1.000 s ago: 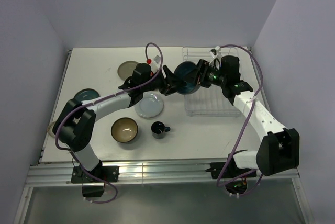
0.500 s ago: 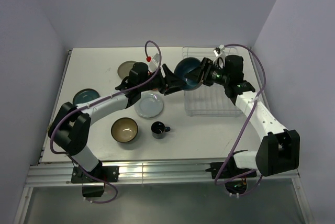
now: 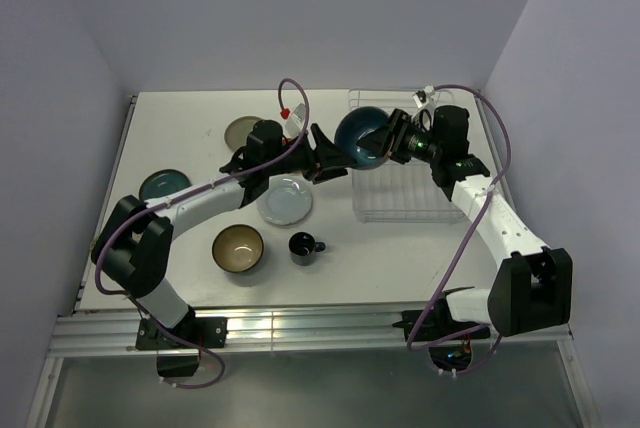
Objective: Load the mixed dishes into the dish rack
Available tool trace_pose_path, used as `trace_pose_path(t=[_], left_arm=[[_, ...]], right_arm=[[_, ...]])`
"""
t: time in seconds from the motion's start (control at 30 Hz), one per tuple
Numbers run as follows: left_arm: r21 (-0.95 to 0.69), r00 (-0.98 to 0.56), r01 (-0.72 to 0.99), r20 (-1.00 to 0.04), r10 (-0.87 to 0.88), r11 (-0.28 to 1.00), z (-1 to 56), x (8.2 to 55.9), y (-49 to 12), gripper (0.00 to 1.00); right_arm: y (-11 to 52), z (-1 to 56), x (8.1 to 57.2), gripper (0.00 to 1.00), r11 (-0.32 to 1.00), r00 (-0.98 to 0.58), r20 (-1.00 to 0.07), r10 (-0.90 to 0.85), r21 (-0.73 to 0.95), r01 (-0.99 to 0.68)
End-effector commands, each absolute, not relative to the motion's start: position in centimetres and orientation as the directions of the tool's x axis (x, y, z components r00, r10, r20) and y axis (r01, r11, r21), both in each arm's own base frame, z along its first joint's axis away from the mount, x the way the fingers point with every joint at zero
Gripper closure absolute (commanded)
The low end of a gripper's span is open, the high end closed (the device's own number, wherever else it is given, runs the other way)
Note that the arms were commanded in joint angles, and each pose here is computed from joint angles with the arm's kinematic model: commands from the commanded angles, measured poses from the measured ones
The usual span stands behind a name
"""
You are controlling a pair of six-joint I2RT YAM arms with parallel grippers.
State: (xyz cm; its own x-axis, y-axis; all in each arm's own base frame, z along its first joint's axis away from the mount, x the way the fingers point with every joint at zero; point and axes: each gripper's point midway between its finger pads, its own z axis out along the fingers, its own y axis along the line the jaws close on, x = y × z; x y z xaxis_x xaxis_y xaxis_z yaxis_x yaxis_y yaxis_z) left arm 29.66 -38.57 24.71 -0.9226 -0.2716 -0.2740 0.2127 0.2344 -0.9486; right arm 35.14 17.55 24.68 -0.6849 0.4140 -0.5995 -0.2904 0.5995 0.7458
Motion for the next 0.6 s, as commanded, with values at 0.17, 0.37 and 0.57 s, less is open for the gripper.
trace_pose_path(t=[0.17, 0.37, 0.57], left_arm=[[-0.921, -0.88, 0.325, -0.377, -0.289, 0.215, 28.1, 29.8, -37.0, 0.34], [-0.902, -0.858, 0.357, -0.42, -0.297, 0.244, 28.7, 29.9, -36.2, 0.33], [-0.863, -0.814, 0.405, -0.491, -0.31, 0.302, 29.8, 30.1, -34.2, 0.33]], right_arm=[[17.1, 29.6, 35.8, 1.0, 0.599, -0.543, -0.729, 0.418, 0.67, -0.439], [16.5, 29.6, 36.2, 1.0, 0.643, -0.518, -0.759, 0.394, 0.631, -0.435], [15.7, 29.8, 36.2, 1.0, 0.692, -0.484, -0.799, 0.357, 0.574, -0.437]])
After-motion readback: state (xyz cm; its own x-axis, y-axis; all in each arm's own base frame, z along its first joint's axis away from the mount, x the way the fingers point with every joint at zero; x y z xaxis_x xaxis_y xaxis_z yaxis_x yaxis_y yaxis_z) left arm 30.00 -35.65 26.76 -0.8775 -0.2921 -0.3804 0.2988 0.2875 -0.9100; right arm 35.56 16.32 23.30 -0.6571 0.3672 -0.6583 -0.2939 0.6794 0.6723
